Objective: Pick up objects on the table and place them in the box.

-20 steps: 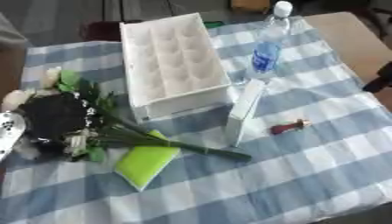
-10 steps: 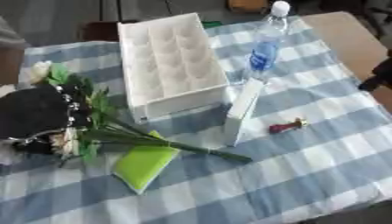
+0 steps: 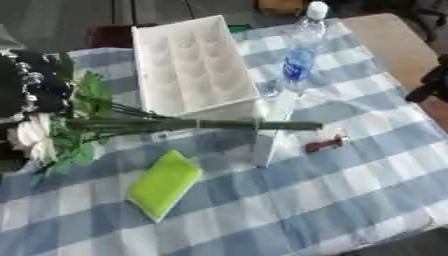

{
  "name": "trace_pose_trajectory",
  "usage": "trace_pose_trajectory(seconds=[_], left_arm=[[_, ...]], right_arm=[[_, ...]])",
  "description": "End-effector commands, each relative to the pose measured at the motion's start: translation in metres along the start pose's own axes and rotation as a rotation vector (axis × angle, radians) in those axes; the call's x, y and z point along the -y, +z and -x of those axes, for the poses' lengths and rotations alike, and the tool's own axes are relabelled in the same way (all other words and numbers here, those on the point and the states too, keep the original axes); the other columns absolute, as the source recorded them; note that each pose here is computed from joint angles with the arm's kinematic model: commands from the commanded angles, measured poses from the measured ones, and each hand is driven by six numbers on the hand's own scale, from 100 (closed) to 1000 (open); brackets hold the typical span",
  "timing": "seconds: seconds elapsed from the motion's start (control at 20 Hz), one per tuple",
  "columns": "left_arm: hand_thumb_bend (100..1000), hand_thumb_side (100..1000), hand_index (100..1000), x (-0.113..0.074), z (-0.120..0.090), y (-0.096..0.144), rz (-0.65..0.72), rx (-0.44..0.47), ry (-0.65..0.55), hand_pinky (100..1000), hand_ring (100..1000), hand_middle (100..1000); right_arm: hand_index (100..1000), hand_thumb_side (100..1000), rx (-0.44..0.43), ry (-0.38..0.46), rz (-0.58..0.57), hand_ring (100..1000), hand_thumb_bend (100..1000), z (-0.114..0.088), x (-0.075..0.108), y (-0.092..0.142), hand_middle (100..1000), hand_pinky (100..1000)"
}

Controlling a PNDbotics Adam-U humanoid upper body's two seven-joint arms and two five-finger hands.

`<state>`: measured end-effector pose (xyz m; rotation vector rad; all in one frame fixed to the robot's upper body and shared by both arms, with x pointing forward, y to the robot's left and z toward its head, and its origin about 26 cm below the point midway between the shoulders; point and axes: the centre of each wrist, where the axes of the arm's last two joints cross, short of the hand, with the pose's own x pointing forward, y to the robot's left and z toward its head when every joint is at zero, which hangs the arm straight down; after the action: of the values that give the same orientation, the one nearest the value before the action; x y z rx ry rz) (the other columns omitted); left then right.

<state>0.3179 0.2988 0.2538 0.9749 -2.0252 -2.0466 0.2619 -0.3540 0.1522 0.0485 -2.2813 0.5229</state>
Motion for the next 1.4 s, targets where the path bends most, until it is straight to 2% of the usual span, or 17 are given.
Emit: trace_pose_trajectory(seconds=[0.05,0.4,0.45,0.55,0.75,0.95,1.2,1.4], left_arm=[[222,139,293,-0.007,0.015,0.005,-0.017,-0.076,0.025,585,353,230],[177,130,294,0.021,0.044,0.009,-0.035,-0.224,0.084,575,356,229],[100,129,288,0.027,0.047,0.01,-0.055,-0.255,0.108,542,349,222],[100,130,287,0.038,0.054,0.01,-0.113,-0.325,0.174,538,349,222],[100,139,288,0.045,0.061,0.006,-0.163,-0.397,0.224,527,347,225],[100,144,286,0.043,0.07,0.0,-0.19,-0.441,0.246,519,345,226],[100,126,301,0.018,0.083,-0.015,-0.216,-0.42,0.222,536,352,241],[100,118,313,0.011,0.088,-0.024,-0.204,-0.399,0.202,547,364,242]], right_arm=[[804,691,0.024,0.026,-0.008,531,100,-0.008,0.004,-0.004,599,581],[804,691,0.026,0.02,-0.014,531,100,-0.008,0.003,-0.004,599,581],[804,691,0.027,0.02,-0.014,530,100,-0.008,0.003,-0.004,599,581],[804,691,0.028,0.02,-0.013,530,100,-0.008,0.003,-0.004,599,581],[804,691,0.031,0.018,-0.019,530,100,-0.008,0.002,-0.005,599,581],[804,693,0.031,0.015,-0.023,530,100,-0.007,0.001,-0.005,598,581],[805,697,0.031,0.005,-0.043,529,100,-0.007,-0.001,-0.008,598,581],[805,701,0.032,-0.006,-0.057,529,100,-0.007,-0.002,-0.009,598,580]])
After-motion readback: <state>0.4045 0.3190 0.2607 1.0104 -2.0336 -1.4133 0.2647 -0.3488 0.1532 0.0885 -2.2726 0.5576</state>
